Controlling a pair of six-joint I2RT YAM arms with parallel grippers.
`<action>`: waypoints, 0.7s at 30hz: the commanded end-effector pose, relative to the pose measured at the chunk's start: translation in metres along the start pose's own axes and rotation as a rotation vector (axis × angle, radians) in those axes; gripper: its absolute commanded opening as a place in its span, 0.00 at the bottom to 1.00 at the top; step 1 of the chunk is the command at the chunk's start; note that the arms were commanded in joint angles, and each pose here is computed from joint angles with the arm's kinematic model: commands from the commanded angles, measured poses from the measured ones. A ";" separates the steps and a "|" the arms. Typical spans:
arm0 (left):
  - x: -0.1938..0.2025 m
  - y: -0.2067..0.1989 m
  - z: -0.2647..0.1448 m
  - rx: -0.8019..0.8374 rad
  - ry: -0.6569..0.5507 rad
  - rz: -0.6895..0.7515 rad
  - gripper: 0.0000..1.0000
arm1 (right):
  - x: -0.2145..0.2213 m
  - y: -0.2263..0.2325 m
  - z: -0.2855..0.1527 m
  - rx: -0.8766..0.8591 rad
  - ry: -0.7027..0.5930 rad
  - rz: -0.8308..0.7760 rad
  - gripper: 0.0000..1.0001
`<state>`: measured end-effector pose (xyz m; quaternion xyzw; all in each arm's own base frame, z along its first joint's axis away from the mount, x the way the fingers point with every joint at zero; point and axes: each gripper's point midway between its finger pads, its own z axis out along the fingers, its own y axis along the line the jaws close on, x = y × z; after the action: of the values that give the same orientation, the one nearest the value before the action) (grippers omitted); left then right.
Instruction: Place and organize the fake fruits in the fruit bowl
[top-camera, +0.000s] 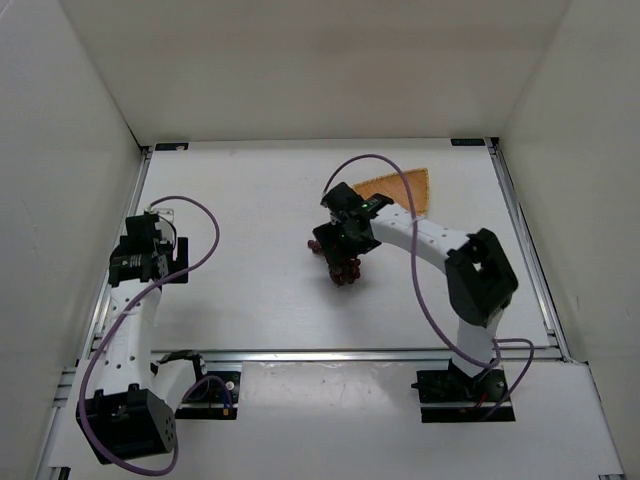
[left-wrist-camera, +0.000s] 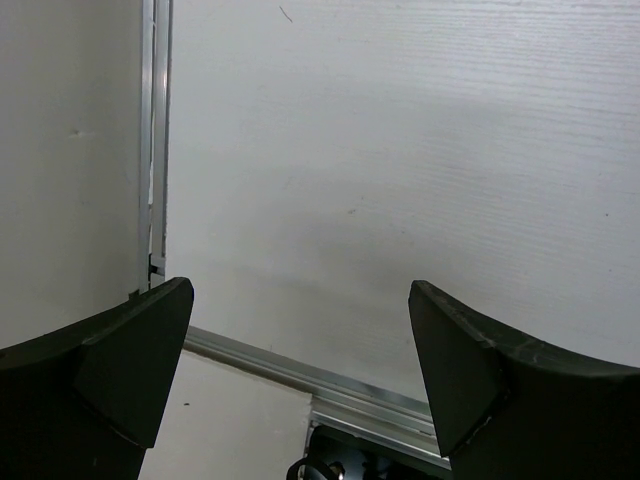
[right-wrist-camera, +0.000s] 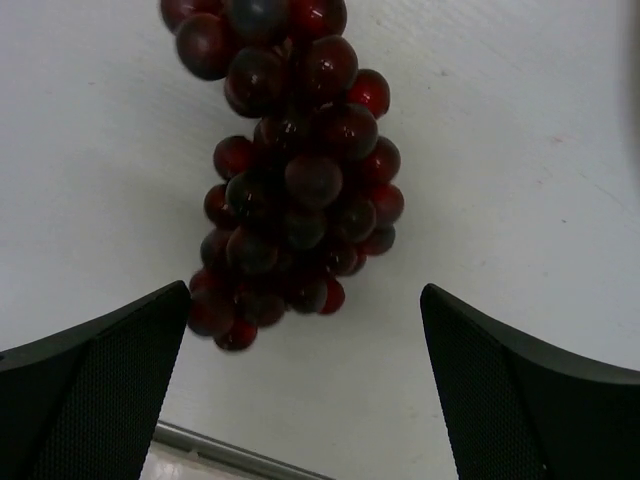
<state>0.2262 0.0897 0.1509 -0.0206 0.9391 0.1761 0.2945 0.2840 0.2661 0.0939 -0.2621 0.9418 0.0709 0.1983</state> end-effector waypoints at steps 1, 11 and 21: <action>0.009 0.003 -0.005 -0.020 -0.006 0.016 1.00 | -0.022 0.002 0.021 0.017 -0.009 -0.010 1.00; 0.014 0.002 -0.004 -0.016 0.012 0.030 1.00 | -0.028 0.017 0.057 0.008 0.080 0.047 0.47; 0.019 0.002 -0.001 -0.021 0.031 0.044 1.00 | -0.137 -0.086 -0.072 -0.001 -0.431 0.575 0.14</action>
<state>0.2120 0.0911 0.1416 -0.0093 0.9429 0.1854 0.2766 0.3563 0.2775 0.1388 -0.0974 0.9529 0.1290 0.2567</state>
